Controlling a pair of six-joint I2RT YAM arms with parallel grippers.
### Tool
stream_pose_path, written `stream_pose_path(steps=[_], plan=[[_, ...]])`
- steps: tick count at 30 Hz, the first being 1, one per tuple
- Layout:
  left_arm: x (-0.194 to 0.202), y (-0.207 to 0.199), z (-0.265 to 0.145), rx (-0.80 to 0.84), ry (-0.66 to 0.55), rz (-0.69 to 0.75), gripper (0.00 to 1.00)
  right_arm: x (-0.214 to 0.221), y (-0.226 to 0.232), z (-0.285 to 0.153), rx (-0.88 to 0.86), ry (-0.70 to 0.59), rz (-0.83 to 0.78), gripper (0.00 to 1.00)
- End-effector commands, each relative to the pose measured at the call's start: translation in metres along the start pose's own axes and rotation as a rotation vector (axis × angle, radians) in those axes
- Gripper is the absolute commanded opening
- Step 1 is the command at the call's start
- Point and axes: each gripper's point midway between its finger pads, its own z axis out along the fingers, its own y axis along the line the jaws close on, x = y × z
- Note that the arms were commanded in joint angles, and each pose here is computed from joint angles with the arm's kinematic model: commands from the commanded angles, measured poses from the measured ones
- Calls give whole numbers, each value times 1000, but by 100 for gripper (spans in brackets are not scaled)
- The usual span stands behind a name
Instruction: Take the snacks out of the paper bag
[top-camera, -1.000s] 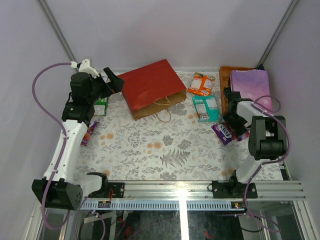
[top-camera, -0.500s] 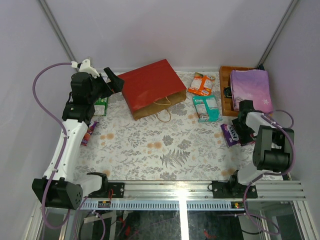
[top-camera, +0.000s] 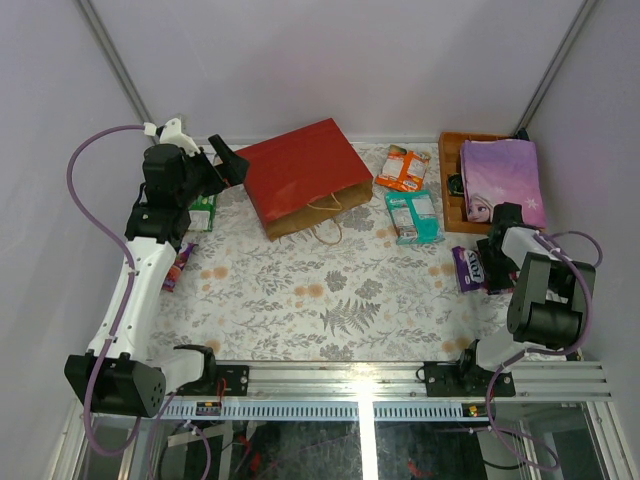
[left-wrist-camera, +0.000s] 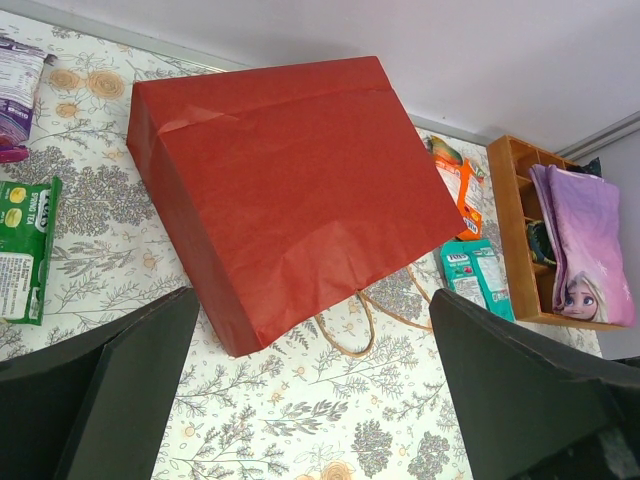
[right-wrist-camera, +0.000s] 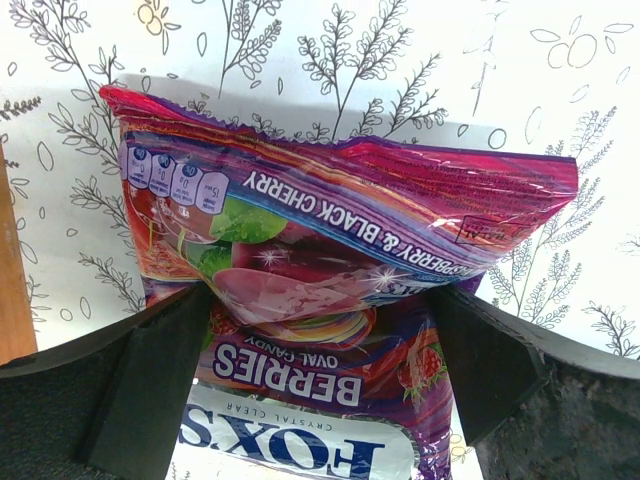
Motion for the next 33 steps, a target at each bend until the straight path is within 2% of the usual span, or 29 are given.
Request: stream_pose_path(steps=[1,6,15,22,28,30,33], plan=[[-16,-15,-1,50,-40,27,100,31,-34,26,130,90,97,99],[-16,-14,0,48,-39,28,100,28,-18,23,75,93,172,100],[-16,-14,2,48,-33,26,100,13,4,1,-6,82,194,99],[-14,-17,3,66,-24,26,100,3,11,-51,-204,82,186,99],[-13,-32,-1,149,-18,30,100,-3,17,-113,-396,-21,194,100],[-12,-38,-3,183,-13,30,100,6,23,-131,-442,-57,154,100],[-11,-46,-5,227,-6,26,100,32,36,-150,-487,-45,61,99]])
